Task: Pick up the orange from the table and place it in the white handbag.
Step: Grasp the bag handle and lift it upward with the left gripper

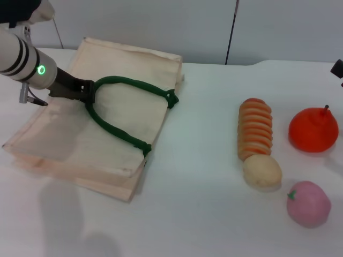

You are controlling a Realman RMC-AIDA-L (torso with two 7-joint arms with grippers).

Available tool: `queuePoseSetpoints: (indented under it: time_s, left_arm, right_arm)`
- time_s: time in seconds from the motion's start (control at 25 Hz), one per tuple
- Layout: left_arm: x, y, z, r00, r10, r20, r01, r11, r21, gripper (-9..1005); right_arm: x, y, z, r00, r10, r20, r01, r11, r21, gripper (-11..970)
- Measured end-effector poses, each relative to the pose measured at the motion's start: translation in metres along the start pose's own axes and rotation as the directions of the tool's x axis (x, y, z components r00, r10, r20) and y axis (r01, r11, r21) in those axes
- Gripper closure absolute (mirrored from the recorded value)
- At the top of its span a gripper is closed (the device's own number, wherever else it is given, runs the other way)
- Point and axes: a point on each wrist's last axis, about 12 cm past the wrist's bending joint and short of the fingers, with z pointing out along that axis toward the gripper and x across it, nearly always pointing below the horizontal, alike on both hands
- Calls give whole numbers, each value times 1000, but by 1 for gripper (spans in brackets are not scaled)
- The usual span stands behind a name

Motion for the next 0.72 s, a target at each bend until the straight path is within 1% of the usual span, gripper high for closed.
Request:
queuePoseSetpoints:
  time_s: [0.4, 0.52, 0.72]
  left_arm:
    - [-2, -4, 1, 1000, -4, 21, 3, 1000, 20, 879]
    - [-5, -8, 1, 999, 1, 41, -2, 999, 40, 880]
    - [-8, -11, -3, 997, -6, 81, -1, 996, 90, 881]
  right_arm:
    - [2, 0, -3, 1000, 3, -4, -3, 1000, 8, 67]
    - [2, 0, -5, 1000, 4, -6, -4, 1000, 14, 67]
    - [3, -1, -6, 1000, 2, -9, -2, 1000, 17, 68]
